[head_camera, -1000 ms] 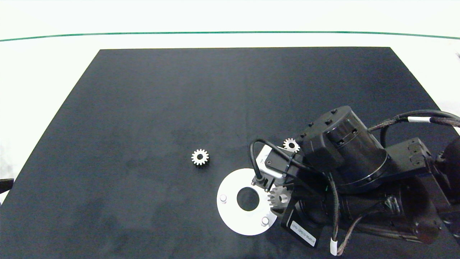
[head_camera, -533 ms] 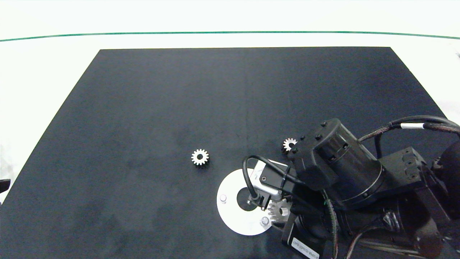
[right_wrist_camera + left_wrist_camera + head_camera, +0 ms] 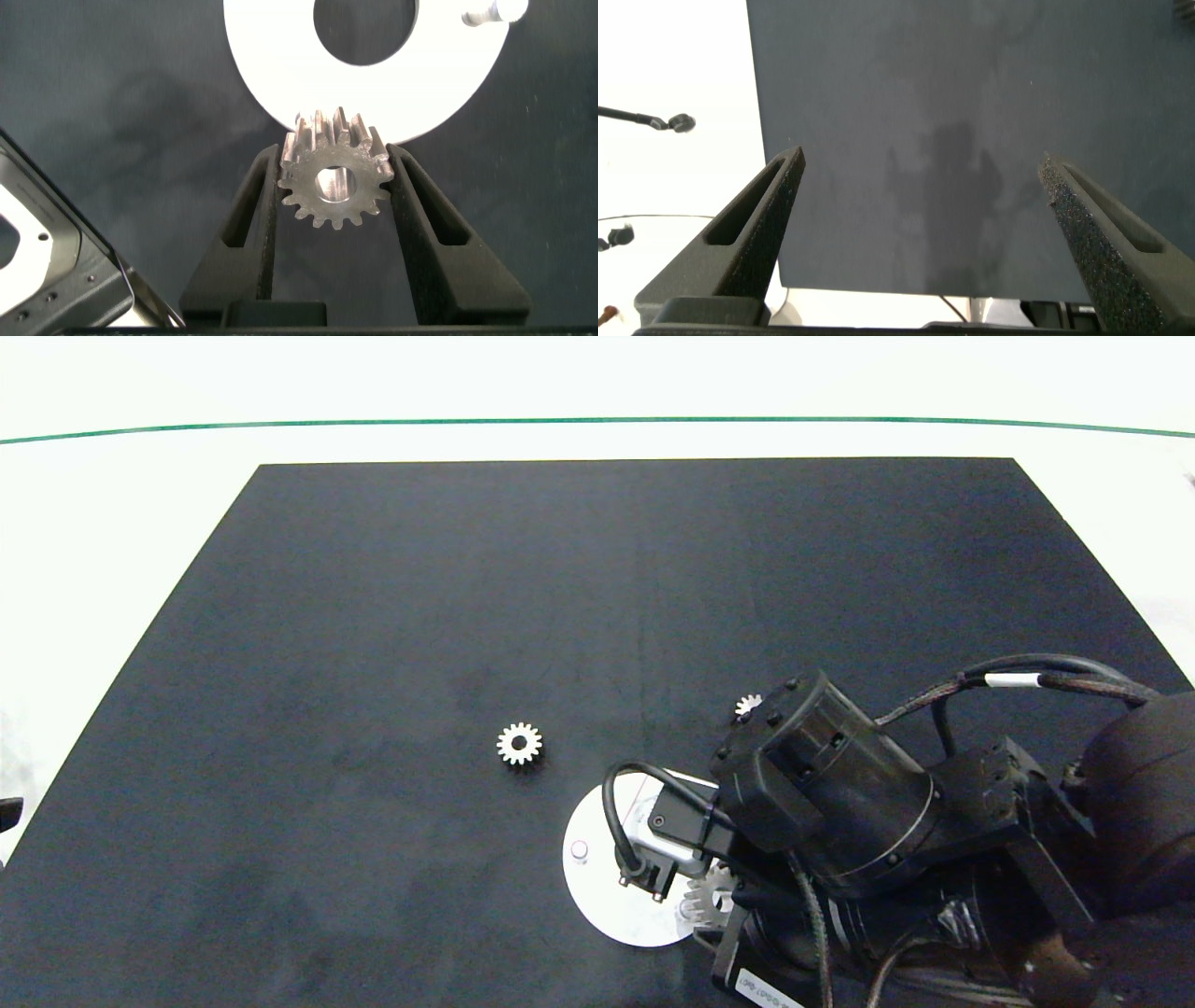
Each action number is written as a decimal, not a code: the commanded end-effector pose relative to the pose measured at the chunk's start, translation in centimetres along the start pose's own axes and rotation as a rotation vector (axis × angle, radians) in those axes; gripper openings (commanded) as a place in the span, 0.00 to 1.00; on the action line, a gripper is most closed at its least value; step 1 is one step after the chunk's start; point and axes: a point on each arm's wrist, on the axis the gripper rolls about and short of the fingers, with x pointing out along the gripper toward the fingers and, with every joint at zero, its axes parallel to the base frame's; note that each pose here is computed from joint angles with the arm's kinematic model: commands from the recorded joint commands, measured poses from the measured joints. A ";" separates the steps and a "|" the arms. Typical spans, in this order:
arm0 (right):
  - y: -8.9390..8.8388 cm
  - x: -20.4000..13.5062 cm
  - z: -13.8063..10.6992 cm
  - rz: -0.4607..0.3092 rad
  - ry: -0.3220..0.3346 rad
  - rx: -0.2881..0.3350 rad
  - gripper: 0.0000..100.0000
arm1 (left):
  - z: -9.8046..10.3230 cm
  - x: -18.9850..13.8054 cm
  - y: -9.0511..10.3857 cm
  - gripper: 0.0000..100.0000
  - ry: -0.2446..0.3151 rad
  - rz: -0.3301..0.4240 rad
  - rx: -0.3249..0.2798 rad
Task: Install three planetary gears onto the carrier pins
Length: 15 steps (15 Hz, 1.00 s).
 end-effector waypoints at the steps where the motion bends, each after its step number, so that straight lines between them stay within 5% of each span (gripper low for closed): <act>1: 0.2 1.0 0.8 0.002 0.007 -0.004 0.25 | -0.1 0.0 0.0 1.00 0.004 0.000 0.001; 15: 0.9 1.6 1.1 0.015 0.021 -0.006 0.25 | -0.1 0.0 0.0 1.00 0.007 0.008 -0.003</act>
